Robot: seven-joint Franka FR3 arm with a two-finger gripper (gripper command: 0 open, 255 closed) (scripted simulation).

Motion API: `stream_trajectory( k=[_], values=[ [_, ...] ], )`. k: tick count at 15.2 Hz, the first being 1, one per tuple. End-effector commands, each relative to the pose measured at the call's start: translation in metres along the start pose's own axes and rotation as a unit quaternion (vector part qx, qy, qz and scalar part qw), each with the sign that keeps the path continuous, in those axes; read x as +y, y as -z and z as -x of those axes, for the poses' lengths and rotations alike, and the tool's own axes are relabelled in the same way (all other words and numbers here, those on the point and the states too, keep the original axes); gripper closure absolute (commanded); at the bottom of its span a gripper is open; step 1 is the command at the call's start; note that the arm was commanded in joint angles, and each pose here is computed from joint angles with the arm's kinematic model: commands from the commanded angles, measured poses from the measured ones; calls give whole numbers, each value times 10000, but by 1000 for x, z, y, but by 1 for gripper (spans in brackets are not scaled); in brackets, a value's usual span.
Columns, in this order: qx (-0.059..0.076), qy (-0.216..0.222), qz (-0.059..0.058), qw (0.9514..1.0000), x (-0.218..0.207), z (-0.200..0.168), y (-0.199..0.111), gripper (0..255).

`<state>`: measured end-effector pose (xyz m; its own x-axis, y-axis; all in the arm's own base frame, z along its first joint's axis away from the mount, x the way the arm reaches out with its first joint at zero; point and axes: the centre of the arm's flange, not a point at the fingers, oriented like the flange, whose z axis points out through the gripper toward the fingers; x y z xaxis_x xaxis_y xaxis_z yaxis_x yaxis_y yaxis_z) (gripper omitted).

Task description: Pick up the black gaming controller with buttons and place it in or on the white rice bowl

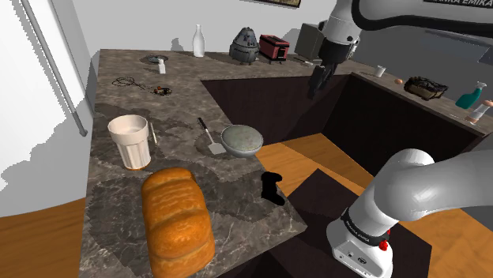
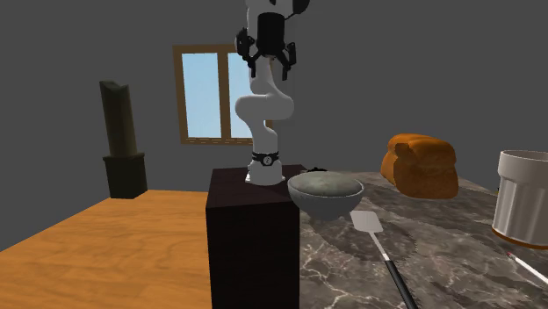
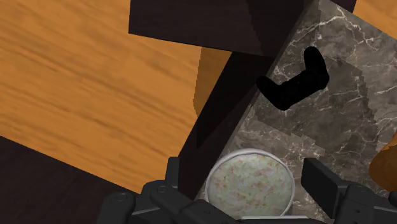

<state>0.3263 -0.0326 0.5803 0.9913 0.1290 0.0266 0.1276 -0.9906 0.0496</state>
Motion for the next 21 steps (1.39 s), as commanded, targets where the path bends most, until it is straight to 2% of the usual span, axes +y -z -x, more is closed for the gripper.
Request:
stream_trajectory(
  k=[1,6,11,16,21],
  values=[
    [0,0,0,10000,0,0,0,0],
    [-189,-404,-43,9990,-38,4,-52,0],
    [-377,-808,-87,9960,-77,7,-104,0],
    [-564,-1210,-130,9910,-116,9,-155,0],
    [-751,-1609,-173,9840,-156,10,-205,0]
  ],
)
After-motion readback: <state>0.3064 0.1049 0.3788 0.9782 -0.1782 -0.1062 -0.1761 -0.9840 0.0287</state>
